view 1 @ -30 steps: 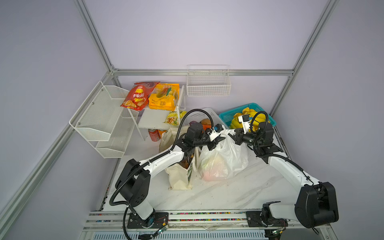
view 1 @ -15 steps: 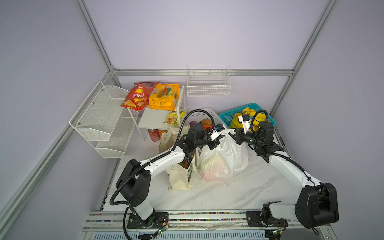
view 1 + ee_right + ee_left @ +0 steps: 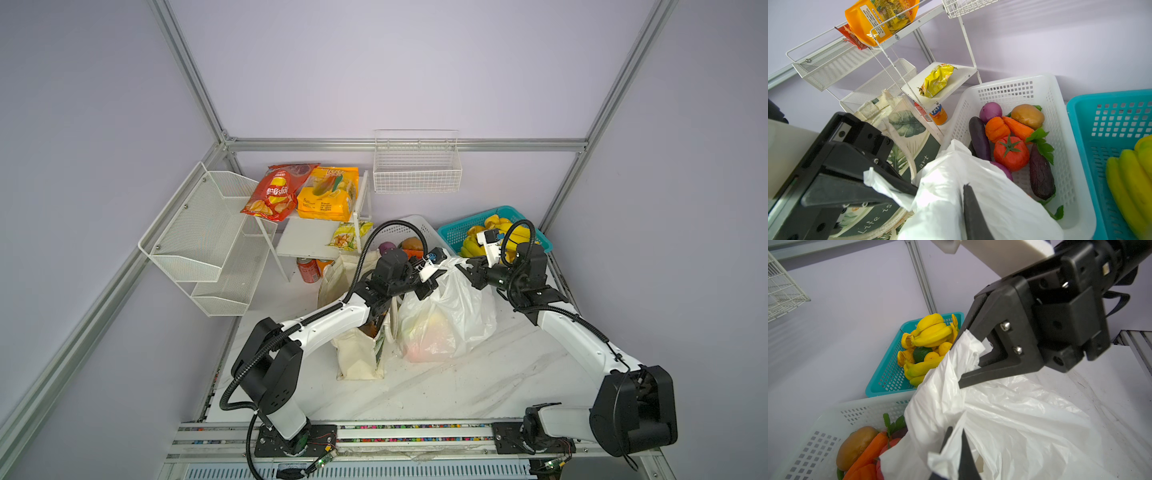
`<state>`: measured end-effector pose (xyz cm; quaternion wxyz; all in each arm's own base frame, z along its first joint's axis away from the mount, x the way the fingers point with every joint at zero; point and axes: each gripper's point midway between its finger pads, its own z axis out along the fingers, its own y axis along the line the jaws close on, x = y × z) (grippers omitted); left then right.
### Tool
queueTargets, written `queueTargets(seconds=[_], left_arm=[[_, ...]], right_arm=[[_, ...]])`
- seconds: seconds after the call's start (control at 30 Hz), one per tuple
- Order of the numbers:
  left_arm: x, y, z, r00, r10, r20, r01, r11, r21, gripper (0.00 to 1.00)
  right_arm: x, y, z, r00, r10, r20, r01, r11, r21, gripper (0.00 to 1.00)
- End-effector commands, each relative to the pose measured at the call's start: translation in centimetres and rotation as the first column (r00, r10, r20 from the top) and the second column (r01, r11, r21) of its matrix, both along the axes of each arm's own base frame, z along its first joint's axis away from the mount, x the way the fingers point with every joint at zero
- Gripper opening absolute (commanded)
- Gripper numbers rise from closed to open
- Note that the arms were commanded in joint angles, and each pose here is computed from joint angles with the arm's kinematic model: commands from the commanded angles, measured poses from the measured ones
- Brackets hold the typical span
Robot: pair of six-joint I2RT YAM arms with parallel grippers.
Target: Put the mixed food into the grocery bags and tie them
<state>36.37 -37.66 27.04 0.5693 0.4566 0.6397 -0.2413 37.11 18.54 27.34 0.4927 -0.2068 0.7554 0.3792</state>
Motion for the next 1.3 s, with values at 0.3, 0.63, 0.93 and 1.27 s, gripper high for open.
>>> queueTargets(seconds=[0.3, 0.63, 0.93, 1.27], left_arm=[[0.3, 1.9, 4.1, 0.993, 0.109, 0.054, -0.103, 0.99, -0.101, 0.0], [0.1, 1.7, 1.4, 0.995, 0.085, 0.049, -0.084, 0.996, -0.032, 0.0], [-1.3, 0.7, -1.3, 0.998, 0.01, 0.058, -0.012, 0.999, 0.041, 0.0], [-0.8, -0.7, -2.3, 0.998, -0.003, 0.061, -0.001, 0.998, 0.062, 0.0]], right_arm=[[0.3, -0.4, 0.6, 1.0, -0.017, 0.019, 0.017, 1.0, -0.011, 0.07], [0.4, -0.7, 0.5, 1.0, -0.025, 0.008, 0.025, 1.0, -0.005, 0.07], [0.6, -0.7, 0.8, 1.0, -0.024, 0.001, 0.024, 1.0, 0.009, 0.07], [-0.1, -0.5, 0.0, 1.0, 0.013, 0.014, -0.013, 1.0, -0.024, 0.15]])
